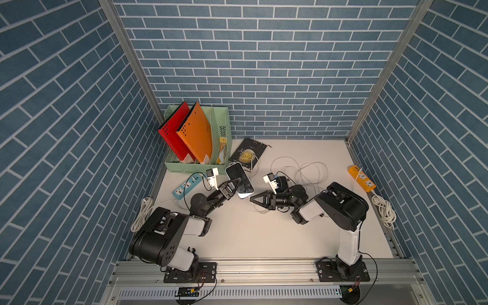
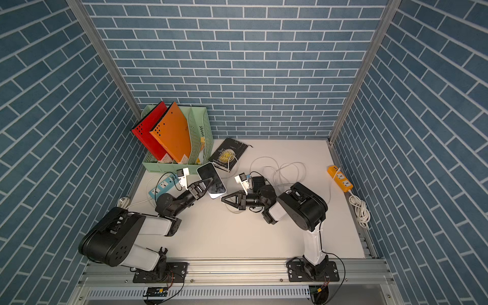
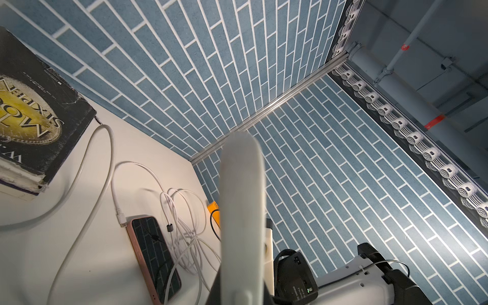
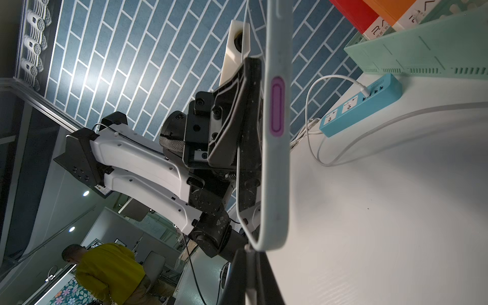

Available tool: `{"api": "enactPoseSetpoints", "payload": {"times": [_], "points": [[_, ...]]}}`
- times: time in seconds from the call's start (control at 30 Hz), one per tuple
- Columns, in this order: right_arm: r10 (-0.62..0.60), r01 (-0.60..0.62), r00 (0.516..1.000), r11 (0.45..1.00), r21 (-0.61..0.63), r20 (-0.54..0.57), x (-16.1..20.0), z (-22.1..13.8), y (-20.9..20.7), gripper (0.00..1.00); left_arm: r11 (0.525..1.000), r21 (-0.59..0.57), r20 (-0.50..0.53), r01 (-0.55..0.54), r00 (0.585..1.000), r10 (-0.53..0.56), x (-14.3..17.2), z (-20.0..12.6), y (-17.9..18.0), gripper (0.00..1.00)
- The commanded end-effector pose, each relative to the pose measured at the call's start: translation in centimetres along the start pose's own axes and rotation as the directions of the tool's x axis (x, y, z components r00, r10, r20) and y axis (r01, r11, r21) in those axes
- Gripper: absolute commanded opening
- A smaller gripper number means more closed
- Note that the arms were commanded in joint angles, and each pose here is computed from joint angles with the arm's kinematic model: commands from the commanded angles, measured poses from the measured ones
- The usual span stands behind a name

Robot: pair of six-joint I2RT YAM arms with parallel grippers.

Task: Plug the charging cable into the phone
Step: Insert the charging cable into the phone.

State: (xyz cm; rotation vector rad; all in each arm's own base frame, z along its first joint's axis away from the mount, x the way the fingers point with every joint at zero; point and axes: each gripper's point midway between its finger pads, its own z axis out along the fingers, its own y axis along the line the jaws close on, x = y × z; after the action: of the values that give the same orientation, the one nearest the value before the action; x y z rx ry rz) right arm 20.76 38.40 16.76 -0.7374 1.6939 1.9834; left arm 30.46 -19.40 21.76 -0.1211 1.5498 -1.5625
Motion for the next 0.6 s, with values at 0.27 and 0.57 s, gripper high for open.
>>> {"api": "enactPoseSetpoints", "payload": {"times": [0.27, 0.57], "points": [[-0.162, 0.173, 0.982, 0.979, -0.11, 0.099, -2.4, 0.3, 3.2, 0.0, 0.954, 0.247, 0.112, -0.171, 0.983, 0.147, -2.3, -0.6, -6.8, 0.0], [-0.165, 0.177, 0.979, 0.979, -0.098, 0.122, -3.1, 0.2, 3.0, 0.0, 0.954, 0.247, 0.109, -0.169, 0.983, 0.146, -2.2, -0.5, -6.8, 0.0]]}}
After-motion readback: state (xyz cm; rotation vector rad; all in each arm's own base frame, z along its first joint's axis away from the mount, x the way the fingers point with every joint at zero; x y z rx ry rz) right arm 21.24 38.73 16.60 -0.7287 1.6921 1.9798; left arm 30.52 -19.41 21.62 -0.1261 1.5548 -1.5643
